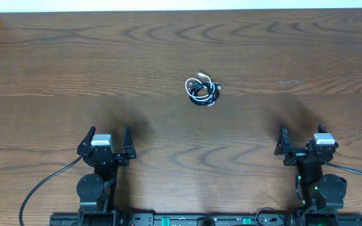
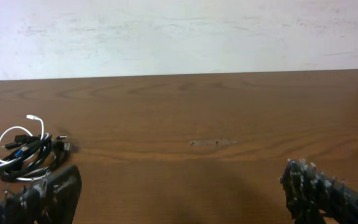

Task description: Untangle cables

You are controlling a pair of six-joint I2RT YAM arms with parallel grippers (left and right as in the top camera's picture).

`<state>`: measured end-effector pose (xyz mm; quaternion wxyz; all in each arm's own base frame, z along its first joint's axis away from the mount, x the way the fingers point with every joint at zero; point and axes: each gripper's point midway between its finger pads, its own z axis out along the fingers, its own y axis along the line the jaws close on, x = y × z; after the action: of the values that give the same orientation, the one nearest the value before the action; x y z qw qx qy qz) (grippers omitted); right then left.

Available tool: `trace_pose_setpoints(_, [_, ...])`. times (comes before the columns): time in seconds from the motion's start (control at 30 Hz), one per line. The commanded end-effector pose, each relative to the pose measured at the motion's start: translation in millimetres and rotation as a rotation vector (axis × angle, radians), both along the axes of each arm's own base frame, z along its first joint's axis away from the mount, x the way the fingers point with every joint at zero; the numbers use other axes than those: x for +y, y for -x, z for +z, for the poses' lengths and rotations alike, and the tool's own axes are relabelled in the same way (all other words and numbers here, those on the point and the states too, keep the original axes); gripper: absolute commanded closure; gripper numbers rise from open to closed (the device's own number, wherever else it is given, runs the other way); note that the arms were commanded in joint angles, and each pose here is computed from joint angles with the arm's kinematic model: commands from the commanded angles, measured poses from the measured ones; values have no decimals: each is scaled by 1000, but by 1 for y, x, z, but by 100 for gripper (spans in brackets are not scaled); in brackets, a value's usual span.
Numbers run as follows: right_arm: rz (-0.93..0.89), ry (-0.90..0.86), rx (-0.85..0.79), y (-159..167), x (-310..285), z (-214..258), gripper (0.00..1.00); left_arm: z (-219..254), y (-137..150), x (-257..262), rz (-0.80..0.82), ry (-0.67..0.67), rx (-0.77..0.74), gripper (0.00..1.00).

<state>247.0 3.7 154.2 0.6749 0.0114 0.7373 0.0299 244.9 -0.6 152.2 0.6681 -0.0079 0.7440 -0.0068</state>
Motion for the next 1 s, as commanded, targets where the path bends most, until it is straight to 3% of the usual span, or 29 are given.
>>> trace_pose_setpoints(0.0, [-16, 13, 8, 0, -3, -2, 1, -16, 1, 6, 33, 0, 51, 7])
trace_pose_setpoints(0.8, [-13, 7, -13, -1, -3, 3, 1, -16, 1, 6, 33, 0, 51, 7])
trace_pose_setpoints(0.87, [55, -109, -64, -1, 10, 17, 1, -15, 1, 1, 6, 25, 45, 7])
trace_pose_setpoints(0.97, [189, -298, -126, 4, 32, 40, 1, -8, 3, -31, -168, 137, 30, 7])
